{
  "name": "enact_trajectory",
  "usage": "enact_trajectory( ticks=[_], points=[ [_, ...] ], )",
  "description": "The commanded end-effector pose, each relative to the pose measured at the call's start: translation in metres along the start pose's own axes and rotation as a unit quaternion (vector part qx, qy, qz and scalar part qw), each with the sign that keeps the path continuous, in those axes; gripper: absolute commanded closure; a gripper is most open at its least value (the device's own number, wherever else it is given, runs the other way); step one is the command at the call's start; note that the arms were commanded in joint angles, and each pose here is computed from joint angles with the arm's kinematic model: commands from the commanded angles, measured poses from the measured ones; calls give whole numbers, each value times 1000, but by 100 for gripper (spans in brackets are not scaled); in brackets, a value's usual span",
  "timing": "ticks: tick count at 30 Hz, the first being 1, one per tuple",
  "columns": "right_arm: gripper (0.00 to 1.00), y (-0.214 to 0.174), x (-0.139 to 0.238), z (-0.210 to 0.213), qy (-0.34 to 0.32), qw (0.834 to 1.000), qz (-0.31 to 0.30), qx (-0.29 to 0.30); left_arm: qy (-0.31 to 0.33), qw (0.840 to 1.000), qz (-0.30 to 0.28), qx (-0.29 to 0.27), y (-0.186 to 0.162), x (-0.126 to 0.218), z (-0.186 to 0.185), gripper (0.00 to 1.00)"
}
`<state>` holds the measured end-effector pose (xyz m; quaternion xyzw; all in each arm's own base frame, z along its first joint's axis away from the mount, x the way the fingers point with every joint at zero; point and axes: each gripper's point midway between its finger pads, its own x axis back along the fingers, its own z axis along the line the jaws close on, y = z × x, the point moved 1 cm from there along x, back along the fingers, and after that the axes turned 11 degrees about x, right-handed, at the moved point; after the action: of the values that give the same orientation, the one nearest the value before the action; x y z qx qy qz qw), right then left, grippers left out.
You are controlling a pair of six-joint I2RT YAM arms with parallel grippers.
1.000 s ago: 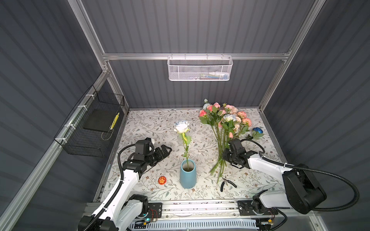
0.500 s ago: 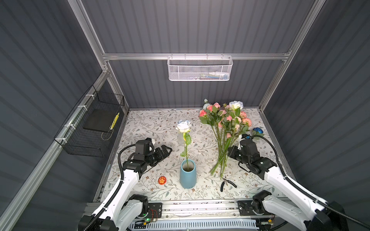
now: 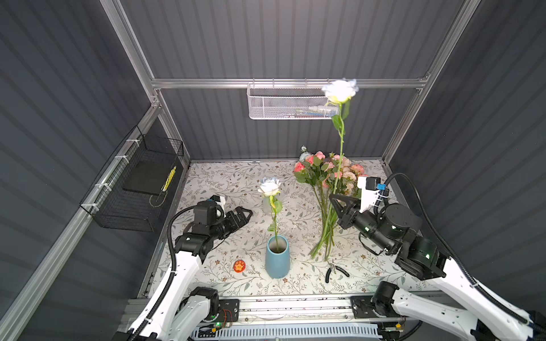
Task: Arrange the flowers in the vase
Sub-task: 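Lift the second white rose and carry it toward the teal vase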
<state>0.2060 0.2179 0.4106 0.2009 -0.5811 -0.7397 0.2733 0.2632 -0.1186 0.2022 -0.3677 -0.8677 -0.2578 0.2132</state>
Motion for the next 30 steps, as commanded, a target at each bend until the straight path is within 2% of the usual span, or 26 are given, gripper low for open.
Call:
enact_trajectory(
  ticks=[1, 6, 11, 16, 20, 30],
  points=[
    [100, 44, -7, 36, 14, 994, -83, 68, 7, 1000, -3, -12, 0, 9, -4, 1],
    [100, 60, -21, 83, 69, 987, -114, 87, 9, 1000, -2, -11, -2, 13, -4, 1],
    [100, 37, -40, 104, 82, 986, -106, 100, 18, 1000, -15, -14, 1, 17, -2, 2],
    [100, 17, -48, 105, 73, 985, -121, 100, 18, 1000, -15, -15, 1, 17, -2, 1],
    [100, -24, -64, 106, 60, 987, -94, 119, 16, 1000, -12, -12, 0, 17, -2, 1],
    [100, -107, -64, 104, 43, 987, -38, 147, 6, 1000, 7, -6, -7, 12, -1, 2]
  ],
)
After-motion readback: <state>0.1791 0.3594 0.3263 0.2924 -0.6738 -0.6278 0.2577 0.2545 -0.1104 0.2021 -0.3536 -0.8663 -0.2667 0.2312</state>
